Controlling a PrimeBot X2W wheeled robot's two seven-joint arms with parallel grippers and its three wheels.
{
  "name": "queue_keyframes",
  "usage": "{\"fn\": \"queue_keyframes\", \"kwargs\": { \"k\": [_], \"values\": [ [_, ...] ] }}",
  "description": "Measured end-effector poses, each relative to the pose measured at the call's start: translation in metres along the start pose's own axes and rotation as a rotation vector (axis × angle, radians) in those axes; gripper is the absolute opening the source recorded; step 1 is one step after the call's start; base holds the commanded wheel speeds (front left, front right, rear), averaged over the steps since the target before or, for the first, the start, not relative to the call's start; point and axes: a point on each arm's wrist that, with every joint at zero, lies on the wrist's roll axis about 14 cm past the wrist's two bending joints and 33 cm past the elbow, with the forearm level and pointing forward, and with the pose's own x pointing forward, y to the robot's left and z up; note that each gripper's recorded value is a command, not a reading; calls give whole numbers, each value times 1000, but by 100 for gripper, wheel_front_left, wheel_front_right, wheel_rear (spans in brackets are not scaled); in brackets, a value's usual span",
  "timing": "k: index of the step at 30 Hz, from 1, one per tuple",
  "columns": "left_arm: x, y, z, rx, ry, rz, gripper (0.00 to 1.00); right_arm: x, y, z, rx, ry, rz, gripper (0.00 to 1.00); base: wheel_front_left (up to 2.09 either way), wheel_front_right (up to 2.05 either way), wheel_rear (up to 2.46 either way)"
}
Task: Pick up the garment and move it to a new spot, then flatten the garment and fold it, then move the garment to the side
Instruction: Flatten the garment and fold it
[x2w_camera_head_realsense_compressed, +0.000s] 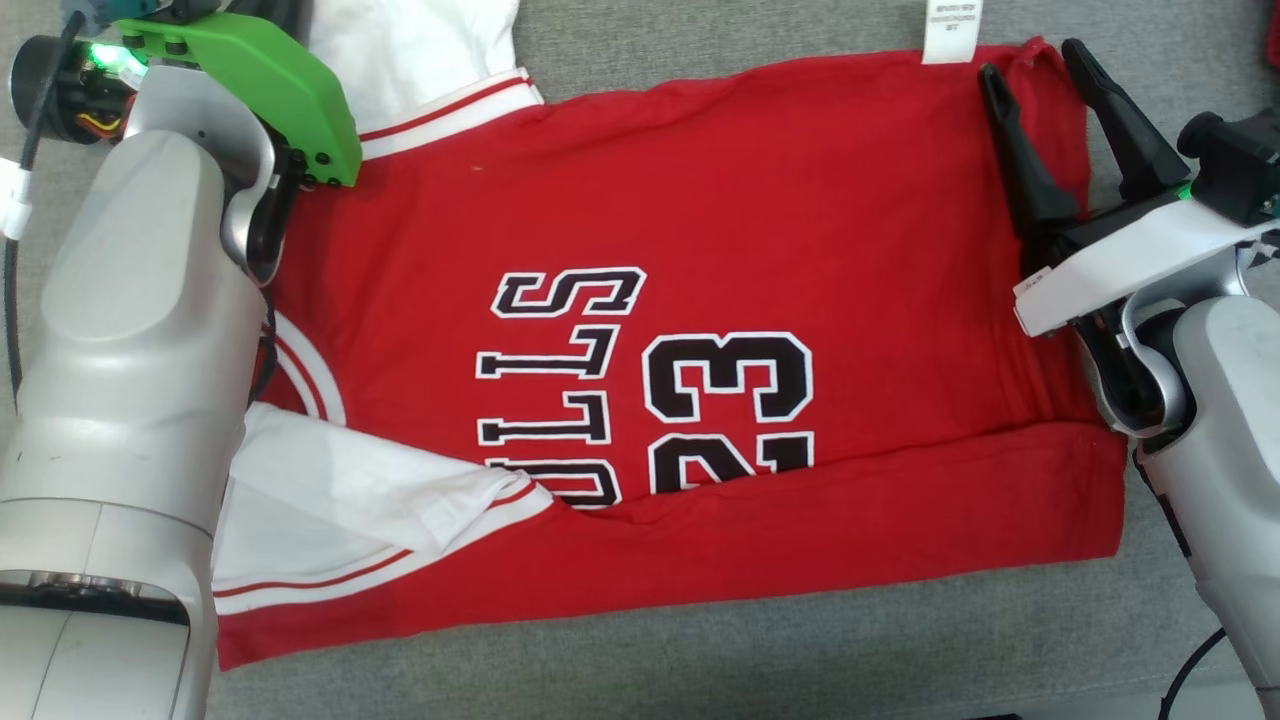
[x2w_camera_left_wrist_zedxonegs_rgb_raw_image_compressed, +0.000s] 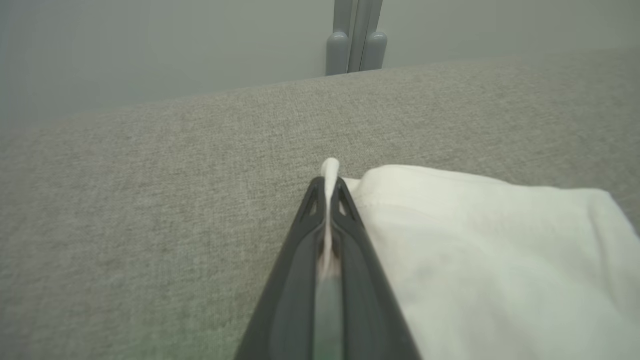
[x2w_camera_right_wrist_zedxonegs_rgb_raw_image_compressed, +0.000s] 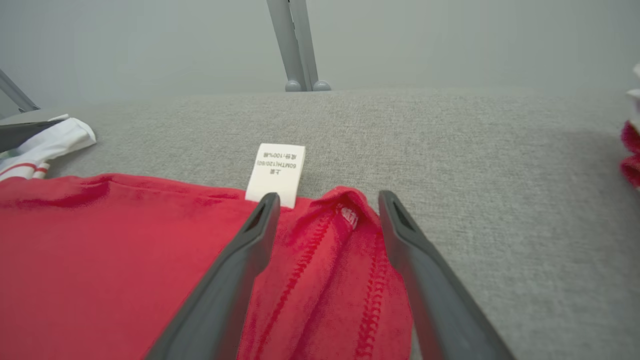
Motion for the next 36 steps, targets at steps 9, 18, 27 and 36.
{"fn": "queue_keyframes", "kwargs": {
  "k": [9, 18, 27, 36],
  "values": [
    [-13, 12, 11, -7, -66, 27, 0, 9, -10, -13, -4, 83, -17, 0, 0, 0, 0],
    [-32, 19, 57, -23, -257, 42, 0, 0, -25, 37, -18, -64, -56, 0, 0, 0, 0],
    [-77, 14, 100, -28, -454, 59, 0, -19, -25, 77, -34, -185, -66, 0, 0, 0, 0],
    [-150, 9, 47, -125, -429, 135, 0, -59, -4, 46, 49, -127, -39, 0, 0, 0, 0]
  ]
}}
